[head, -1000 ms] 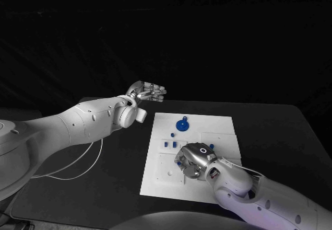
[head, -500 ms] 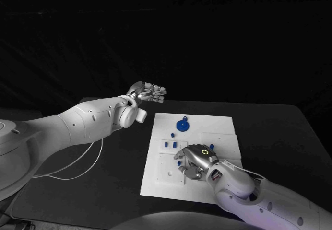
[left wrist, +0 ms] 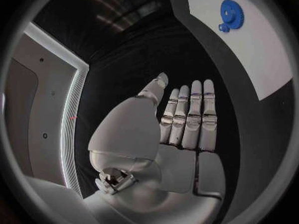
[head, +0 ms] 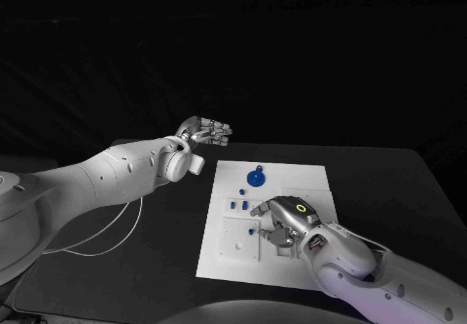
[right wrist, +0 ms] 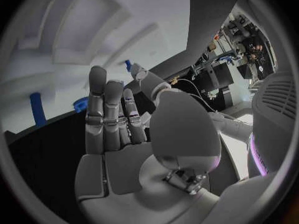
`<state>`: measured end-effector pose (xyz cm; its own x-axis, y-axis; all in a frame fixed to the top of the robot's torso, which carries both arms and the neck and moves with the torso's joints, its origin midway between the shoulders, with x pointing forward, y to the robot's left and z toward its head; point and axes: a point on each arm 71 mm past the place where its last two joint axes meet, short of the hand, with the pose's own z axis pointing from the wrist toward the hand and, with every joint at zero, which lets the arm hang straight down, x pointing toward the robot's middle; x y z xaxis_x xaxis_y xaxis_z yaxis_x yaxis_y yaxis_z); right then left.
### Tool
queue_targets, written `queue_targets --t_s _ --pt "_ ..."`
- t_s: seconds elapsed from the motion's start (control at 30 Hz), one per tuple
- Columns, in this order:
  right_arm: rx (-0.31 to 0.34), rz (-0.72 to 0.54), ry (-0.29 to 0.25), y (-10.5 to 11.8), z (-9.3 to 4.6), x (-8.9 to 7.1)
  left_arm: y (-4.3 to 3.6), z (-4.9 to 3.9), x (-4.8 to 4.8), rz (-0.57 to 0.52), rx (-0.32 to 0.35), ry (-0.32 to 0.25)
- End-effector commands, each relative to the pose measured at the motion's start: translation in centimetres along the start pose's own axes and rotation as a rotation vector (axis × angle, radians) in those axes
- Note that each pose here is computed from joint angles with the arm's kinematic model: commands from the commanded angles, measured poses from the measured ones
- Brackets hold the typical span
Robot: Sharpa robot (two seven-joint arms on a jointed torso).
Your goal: Assemble the parts on the task board
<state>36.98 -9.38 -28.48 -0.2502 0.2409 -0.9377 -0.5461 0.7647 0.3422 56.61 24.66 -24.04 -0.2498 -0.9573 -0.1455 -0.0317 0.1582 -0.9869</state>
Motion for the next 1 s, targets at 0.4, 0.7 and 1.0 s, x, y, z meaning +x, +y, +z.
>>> queue_targets --t_s 0.4,0.7,1.0 --pt "0.11 0.034 0.001 -4.5 -0.1 -7.2 -0.04 -0.02 -0.08 -0.009 0.011 0.008" --pt "0.188 -0.032 0.113 -7.5 -0.9 -8.4 -0.02 -0.05 -0.17 -0.009 0.01 0.007" --pt "0.204 -0.074 0.135 -8.0 -0.8 -8.3 -0.03 -0.02 -0.07 -0.009 0.01 0.008"
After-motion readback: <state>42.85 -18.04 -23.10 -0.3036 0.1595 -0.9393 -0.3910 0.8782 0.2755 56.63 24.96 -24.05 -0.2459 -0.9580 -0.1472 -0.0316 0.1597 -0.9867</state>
